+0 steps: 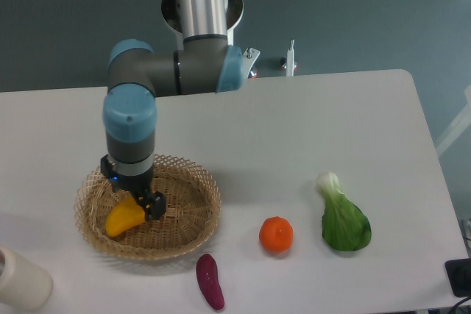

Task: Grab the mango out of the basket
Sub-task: 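Close the gripper around the yellow mango inside the basket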

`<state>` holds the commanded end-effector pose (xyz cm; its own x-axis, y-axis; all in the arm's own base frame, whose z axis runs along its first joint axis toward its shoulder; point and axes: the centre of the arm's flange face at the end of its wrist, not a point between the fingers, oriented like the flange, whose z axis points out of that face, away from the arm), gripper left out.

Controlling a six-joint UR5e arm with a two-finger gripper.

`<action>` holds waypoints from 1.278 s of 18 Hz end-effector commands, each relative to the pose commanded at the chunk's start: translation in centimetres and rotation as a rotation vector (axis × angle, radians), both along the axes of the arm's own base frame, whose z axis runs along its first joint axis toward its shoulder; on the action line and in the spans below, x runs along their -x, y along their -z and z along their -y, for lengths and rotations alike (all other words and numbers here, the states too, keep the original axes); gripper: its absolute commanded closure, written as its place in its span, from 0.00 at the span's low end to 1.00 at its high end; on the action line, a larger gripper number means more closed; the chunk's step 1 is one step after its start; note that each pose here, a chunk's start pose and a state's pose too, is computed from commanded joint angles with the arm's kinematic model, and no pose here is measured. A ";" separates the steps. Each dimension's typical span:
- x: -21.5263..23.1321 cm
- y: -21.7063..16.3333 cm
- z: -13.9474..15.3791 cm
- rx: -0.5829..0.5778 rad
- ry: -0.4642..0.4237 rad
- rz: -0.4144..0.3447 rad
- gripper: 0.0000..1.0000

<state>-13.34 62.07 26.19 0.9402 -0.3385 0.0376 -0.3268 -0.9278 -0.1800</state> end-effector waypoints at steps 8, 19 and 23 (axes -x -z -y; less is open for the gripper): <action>0.2 1.4 -1.3 0.054 0.012 -0.098 0.00; -0.4 5.1 -2.3 0.127 -0.021 -0.136 0.00; -1.2 5.9 -2.5 0.144 -0.018 -0.147 0.00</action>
